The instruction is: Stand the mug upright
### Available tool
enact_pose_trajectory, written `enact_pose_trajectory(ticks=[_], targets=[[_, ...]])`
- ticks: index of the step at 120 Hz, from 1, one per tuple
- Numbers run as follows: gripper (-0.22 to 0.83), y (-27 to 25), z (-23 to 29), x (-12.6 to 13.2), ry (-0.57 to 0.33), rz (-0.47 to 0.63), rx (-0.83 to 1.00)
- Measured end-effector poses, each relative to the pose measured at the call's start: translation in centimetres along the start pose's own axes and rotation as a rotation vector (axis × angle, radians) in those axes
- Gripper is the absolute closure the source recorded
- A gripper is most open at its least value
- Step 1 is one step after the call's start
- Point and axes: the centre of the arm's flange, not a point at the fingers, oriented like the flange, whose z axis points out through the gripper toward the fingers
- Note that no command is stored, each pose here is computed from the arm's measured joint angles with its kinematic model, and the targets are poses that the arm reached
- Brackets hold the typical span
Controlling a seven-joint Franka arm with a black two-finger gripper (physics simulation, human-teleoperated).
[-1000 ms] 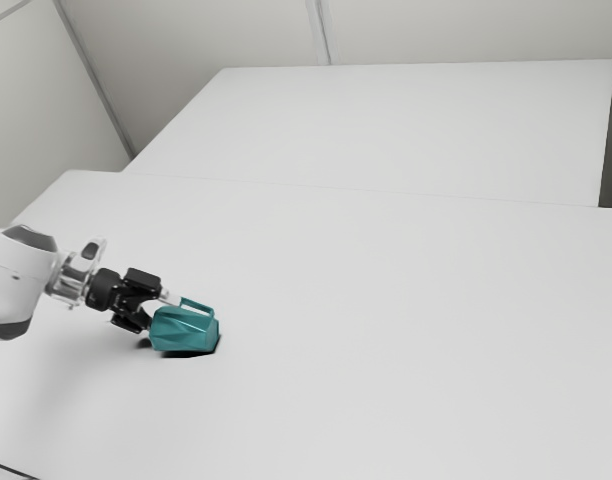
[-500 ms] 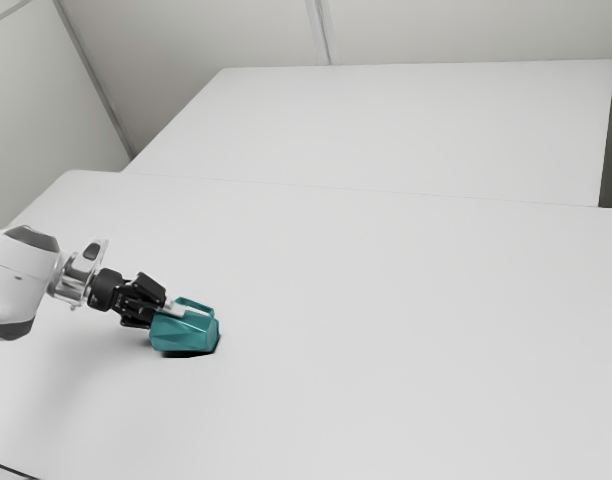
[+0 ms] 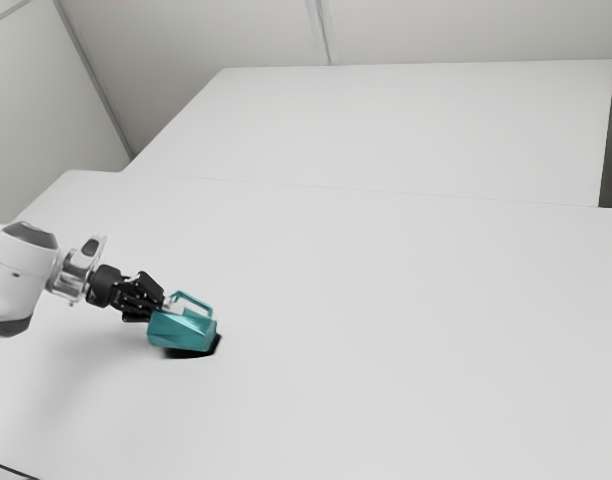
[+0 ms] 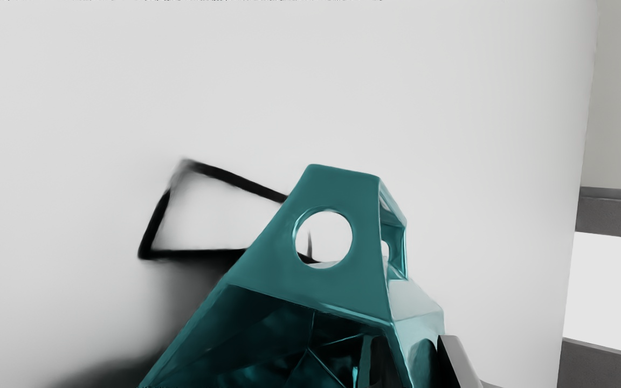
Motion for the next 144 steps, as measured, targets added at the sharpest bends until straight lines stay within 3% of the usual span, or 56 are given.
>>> enact_pose_trajectory(ticks=[68, 116, 144], targets=[[0.79, 5.8, -0.4, 2.2, -0.026, 0.103, 0.023], [0.79, 12.6, -0.4, 6.0, -0.168, 0.211, 0.302], [0.79, 15.0, 2.1, 7.4, -0.234, 0.233, 0.483]])
